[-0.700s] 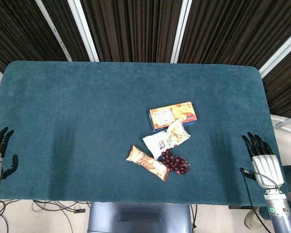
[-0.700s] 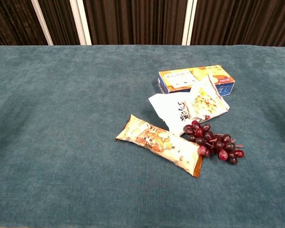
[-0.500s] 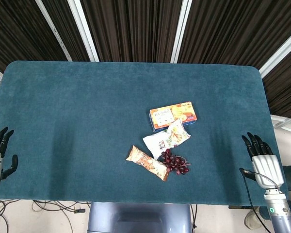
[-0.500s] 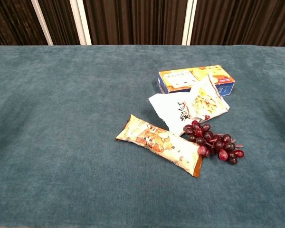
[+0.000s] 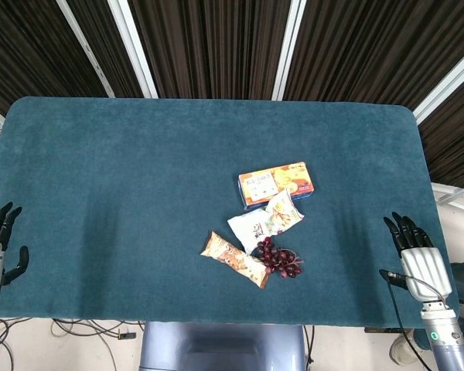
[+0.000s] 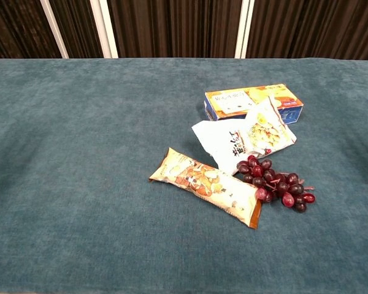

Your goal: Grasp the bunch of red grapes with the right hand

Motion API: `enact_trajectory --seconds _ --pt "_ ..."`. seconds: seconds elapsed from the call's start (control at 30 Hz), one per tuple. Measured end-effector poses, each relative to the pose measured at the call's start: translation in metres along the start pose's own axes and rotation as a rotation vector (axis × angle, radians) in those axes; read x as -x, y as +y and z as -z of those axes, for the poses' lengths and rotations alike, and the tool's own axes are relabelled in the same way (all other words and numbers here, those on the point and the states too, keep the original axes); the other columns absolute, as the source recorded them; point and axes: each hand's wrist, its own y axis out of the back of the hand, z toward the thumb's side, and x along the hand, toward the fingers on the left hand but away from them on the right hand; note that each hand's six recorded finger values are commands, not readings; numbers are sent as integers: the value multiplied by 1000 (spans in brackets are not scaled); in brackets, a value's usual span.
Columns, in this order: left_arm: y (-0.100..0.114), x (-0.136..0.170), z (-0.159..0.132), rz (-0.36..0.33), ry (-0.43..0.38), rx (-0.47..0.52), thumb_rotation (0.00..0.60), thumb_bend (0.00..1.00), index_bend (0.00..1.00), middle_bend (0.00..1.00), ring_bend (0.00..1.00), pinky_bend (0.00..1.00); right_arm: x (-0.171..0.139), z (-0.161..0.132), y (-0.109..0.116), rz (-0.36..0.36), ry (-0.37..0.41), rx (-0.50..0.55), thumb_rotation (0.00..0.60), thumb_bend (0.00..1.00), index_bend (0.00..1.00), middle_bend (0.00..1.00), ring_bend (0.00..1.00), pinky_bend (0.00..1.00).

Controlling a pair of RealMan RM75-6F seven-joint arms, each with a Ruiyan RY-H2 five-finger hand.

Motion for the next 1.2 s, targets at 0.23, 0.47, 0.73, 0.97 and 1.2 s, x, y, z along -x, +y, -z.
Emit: enact_trajectory --seconds 0.23,0.47,0.73,0.97,1.2 --pt "-1 0 -1 3 2 8 600 544 20 0 7 21 -1 -3 -6 -54 13 51 600 0 1 63 68 190" --pt "-5 1 -5 18 -10 -1 600 544 20 0 7 21 -6 -25 -13 -162 78 202 600 0 0 64 70 191" --pt "-3 1 -3 12 0 13 600 544 20 0 7 21 17 -63 -25 -319 164 310 600 0 0 84 73 190" --pt "-2 0 -1 18 8 20 600 544 20 0 7 21 49 -93 -29 -363 166 413 600 0 4 102 90 190" --pt "-2 0 1 21 16 27 600 544 20 0 7 21 60 -126 -42 -409 158 449 600 0 40 150 146 190"
